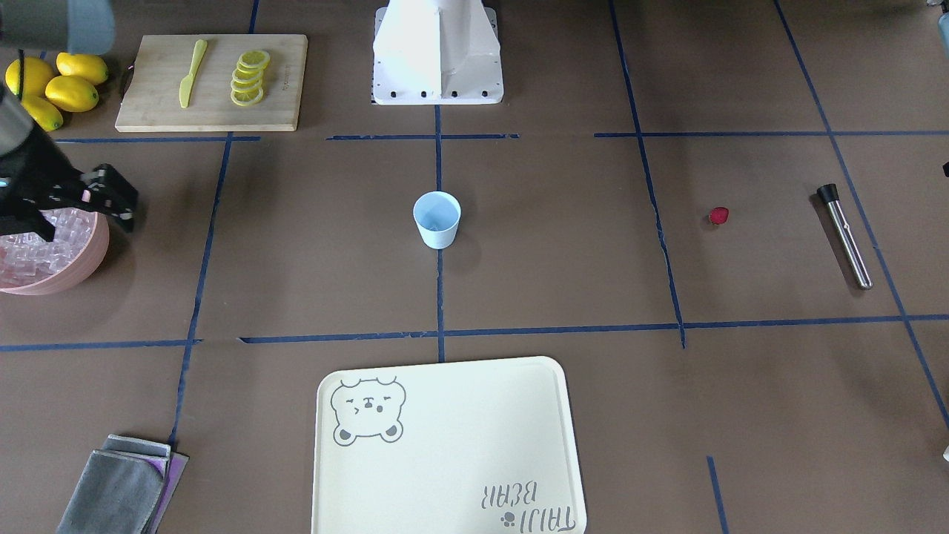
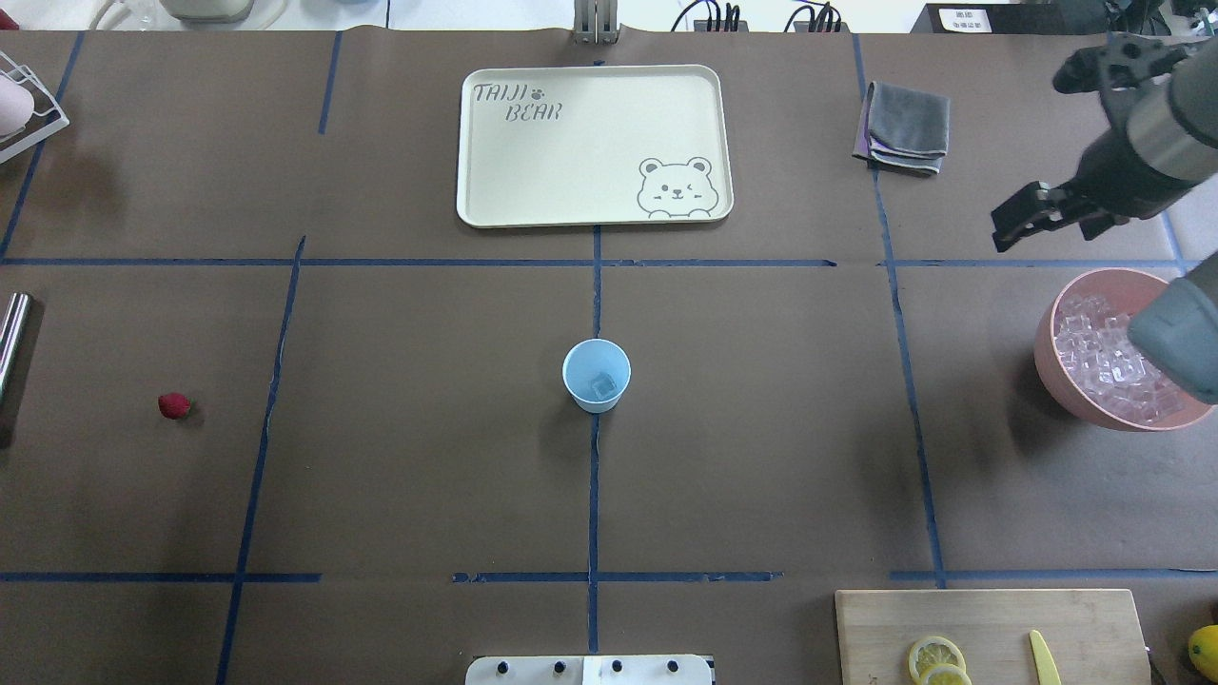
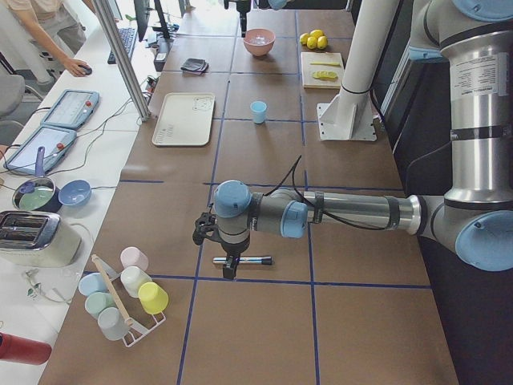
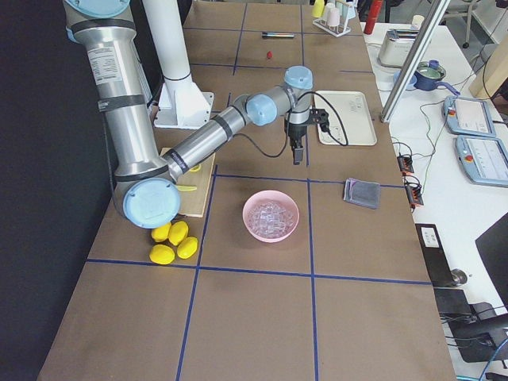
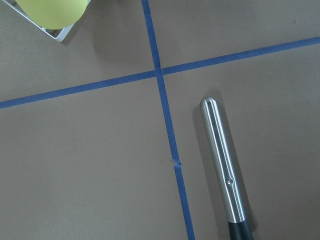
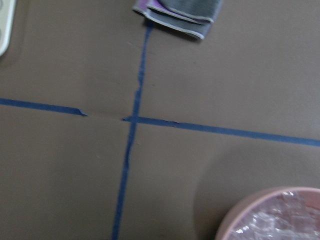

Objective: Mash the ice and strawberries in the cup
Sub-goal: 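Move the right gripper back over the pink bowl of ice, then lower the right gripper into the bowl and grasp another ice cube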

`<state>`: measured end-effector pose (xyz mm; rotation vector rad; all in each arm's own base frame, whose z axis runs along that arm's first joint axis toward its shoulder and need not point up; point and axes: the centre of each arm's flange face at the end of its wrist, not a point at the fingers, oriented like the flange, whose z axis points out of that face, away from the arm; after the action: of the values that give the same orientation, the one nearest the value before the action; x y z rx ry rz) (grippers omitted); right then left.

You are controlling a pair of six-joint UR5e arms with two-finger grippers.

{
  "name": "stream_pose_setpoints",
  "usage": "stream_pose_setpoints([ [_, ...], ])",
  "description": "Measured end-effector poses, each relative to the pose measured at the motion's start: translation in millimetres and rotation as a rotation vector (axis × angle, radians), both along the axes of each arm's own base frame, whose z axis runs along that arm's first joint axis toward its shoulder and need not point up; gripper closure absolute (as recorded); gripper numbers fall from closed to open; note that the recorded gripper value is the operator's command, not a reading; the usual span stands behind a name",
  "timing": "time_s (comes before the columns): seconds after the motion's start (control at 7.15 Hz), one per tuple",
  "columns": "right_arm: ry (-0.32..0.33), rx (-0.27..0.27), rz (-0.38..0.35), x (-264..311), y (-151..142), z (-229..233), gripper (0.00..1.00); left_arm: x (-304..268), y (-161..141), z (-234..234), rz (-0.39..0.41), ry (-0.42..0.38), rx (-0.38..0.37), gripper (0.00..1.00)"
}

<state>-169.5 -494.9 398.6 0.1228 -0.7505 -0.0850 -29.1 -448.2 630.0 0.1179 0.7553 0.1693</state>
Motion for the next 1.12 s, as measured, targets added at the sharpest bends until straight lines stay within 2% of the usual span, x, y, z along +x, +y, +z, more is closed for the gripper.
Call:
stream_pose_setpoints([
  [0.14, -0.019, 0.005, -0.005, 31.4, 22.4, 45.8, 0.02, 0.0, 0.3, -0.3, 0.000, 0.001, 0.001, 0.00],
  [0.42, -0.028, 0.004, 0.000, 56.5, 55.3, 104.4, 0.05, -0.2, 0.5, -0.8, 0.000, 0.001, 0.001, 0.00],
  [0.84, 0.008, -0.021, -0.013, 39.7, 64.0, 136.0, 0.08, -0.6, 0.5, -1.3, -0.001, 0.001, 0.002, 0.00],
  [1.12, 0.029, -0.035, -0.034, 23.8, 69.9, 143.5, 0.15, -0.6, 0.5, -1.6, -0.001, 0.001, 0.003, 0.00],
])
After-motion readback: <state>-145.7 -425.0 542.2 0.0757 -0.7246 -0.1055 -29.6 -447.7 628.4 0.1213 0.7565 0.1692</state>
